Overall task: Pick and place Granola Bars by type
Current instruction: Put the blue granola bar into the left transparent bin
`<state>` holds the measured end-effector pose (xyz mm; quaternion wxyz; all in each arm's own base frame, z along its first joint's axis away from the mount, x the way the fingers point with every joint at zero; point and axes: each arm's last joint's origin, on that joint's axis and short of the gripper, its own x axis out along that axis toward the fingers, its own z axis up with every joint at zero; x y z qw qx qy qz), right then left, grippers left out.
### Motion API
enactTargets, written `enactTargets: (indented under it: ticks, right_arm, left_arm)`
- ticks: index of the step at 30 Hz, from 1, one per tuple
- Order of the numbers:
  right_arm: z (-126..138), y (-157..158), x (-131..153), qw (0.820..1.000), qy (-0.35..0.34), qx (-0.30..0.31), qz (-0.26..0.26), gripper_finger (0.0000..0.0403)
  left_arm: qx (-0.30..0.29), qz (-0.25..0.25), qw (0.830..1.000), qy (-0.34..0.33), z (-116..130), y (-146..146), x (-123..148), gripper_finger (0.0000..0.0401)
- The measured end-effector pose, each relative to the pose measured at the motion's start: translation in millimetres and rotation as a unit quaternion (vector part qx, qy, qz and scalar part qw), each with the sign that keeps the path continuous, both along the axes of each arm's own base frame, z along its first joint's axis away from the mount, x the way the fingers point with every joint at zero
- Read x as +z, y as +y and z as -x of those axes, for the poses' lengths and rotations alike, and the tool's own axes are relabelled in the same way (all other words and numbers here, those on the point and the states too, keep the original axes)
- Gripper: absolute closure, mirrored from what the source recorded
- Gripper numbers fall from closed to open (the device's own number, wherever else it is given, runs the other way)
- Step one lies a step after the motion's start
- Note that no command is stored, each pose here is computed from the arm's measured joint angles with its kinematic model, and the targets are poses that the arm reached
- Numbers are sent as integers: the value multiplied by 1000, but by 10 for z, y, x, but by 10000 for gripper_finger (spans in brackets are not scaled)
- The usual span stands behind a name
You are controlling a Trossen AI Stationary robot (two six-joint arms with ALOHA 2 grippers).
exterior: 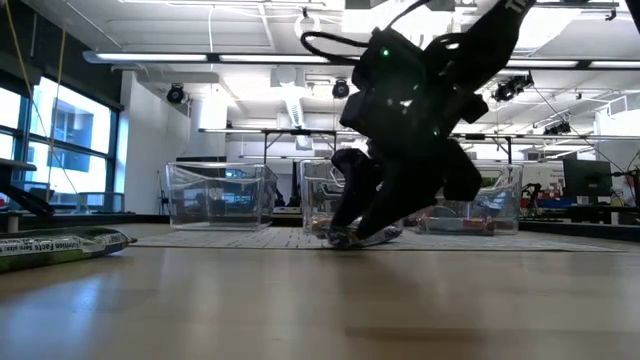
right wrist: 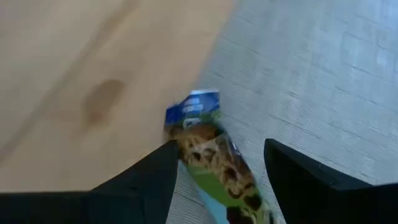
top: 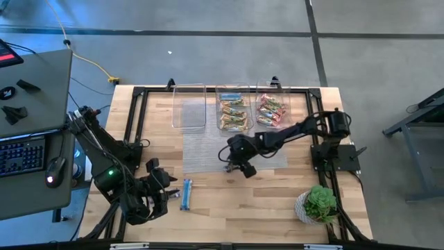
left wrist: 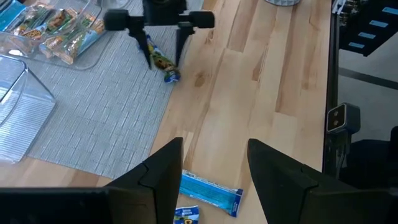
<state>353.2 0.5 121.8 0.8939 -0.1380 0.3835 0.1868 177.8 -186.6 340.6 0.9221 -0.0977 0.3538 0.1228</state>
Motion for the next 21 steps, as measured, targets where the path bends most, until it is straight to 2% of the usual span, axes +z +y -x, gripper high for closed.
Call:
enactTargets:
  ticks: [6, 12, 21]
  right_arm:
    - [35, -84, -108, 999, 38, -12, 13, 181]
    - [24, -102, -175, 999, 45, -11, 0, 186]
    - [-23, -88, -43, 993, 49, -85, -63, 259]
  left_arm:
    - [0, 0, 1000, 0, 0, 0, 0, 226]
    - [-1, 0, 1000, 0, 0, -1, 0, 226]
    - [0, 1, 1000, 0, 0, -1, 0, 226]
